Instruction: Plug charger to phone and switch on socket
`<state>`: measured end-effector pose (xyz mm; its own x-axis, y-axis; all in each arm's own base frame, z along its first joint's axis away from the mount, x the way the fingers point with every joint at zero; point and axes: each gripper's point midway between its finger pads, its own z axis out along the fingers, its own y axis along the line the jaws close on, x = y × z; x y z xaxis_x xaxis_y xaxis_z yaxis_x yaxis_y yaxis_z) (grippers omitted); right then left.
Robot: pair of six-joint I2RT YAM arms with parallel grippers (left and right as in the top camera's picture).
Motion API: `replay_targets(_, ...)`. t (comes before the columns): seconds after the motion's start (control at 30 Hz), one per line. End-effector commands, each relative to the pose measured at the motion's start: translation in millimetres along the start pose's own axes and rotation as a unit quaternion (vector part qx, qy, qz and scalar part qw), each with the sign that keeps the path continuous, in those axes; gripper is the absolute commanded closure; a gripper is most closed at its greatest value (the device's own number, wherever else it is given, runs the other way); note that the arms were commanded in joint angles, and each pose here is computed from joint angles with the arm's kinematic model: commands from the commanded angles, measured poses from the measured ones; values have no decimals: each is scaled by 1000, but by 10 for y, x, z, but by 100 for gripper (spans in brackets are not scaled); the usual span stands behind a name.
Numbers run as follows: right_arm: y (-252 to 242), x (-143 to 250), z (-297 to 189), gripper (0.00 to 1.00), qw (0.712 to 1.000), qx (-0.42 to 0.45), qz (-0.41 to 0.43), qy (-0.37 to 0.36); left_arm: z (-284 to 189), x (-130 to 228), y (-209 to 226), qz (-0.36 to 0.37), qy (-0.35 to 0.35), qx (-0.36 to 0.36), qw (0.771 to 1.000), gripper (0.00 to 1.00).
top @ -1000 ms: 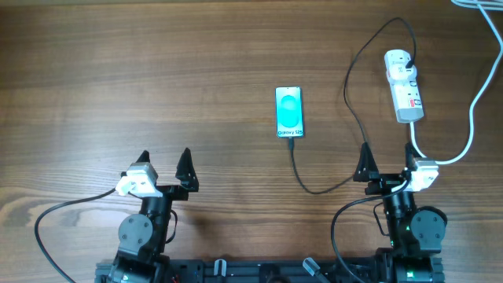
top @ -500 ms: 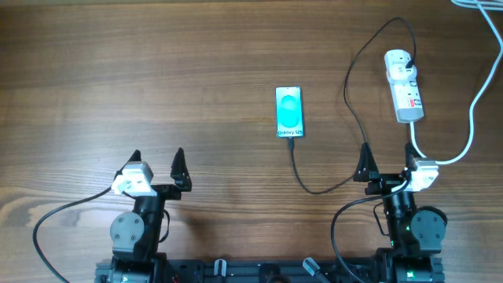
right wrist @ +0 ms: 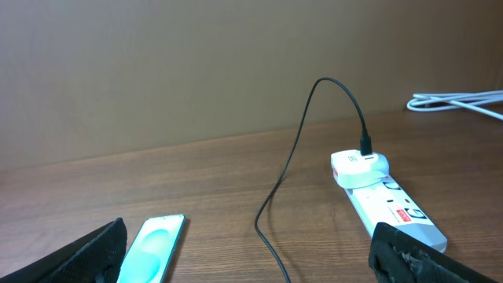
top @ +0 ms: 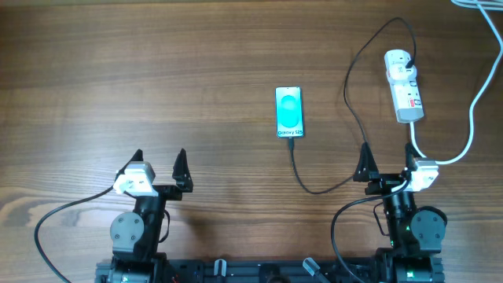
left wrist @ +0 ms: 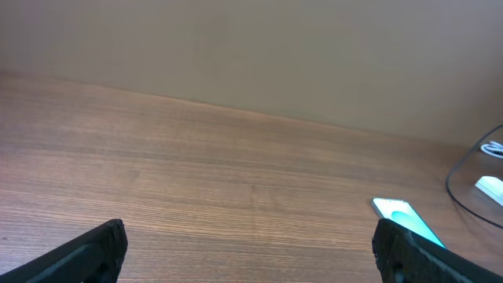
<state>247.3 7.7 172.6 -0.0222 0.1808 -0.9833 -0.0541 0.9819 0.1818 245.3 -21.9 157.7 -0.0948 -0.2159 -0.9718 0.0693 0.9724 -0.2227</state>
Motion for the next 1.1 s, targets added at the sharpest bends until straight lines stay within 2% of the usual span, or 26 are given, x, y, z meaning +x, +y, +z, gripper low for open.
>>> replay_targets(0.0, 3, -34, -9, 0, 1000, 1, 5, -8, -2, -4, 43, 10, -4, -6, 1000, 0)
replay_targets(1.07, 3, -34, -9, 0, 1000, 1, 5, -8, -2, -5, 67, 10, -4, -11, 1000, 0)
